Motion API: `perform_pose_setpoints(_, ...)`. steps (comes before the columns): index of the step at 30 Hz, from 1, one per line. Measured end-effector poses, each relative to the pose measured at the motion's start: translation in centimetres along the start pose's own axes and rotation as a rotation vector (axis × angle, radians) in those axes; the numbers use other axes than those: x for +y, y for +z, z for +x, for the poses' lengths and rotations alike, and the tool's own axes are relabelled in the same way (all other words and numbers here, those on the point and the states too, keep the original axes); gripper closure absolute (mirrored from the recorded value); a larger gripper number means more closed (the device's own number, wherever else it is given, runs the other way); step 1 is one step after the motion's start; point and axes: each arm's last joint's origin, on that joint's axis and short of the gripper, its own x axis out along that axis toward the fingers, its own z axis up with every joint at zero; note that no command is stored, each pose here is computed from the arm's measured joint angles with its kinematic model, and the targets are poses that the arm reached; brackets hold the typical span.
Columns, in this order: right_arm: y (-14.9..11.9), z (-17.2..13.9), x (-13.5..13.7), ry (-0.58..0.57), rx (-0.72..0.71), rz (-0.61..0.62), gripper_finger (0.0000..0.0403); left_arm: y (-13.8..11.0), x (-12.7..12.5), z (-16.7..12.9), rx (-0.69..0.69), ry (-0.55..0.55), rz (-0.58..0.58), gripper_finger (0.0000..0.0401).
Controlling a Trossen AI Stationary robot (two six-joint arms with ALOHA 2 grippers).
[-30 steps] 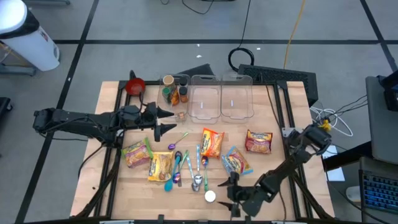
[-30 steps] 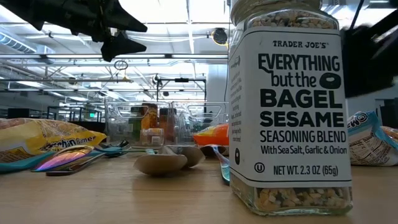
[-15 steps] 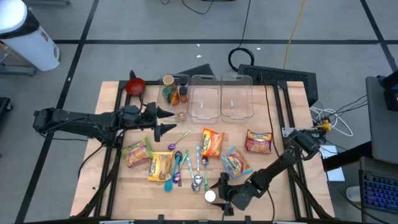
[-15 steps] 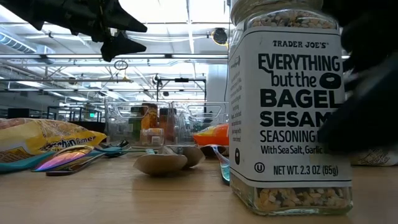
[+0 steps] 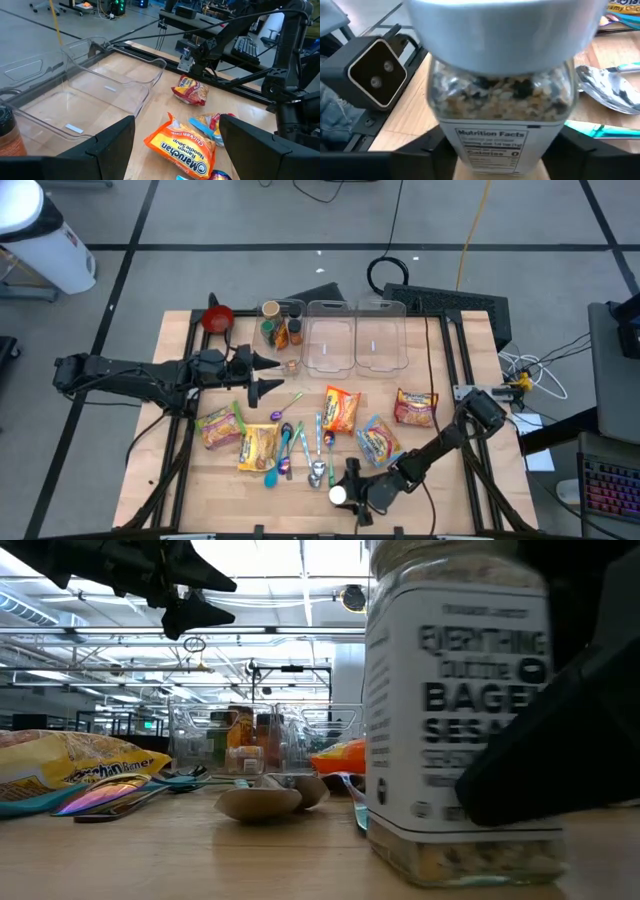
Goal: Pick & Place Food Item
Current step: Put the white seasoning bottle into the left transparent bin
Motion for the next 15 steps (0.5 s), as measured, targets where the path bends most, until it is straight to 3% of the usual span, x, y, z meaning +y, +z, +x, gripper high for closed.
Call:
perform_pose_setpoints(2, 0.0, 0.0, 0.0, 0.003, -0.001, -0.016, 0.0209, 0.0, 0.0, 0.0, 0.0, 0.0, 0.0, 0.0105)
perform_pose_setpoints(8, 0.8, -0.6, 0.1, 0.013, 0.001, -0.008, 0.0212, 0.0, 0.0, 0.0, 0.0, 0.0, -0.003, 0.0105)
perform_pose_setpoints(15, 5.6, -4.1, -0.7, -0.038, -0.038, 0.055, 0.0212, 0.2, -0.4, 0.0, -0.025, -0.028, -0.106, 0.0105)
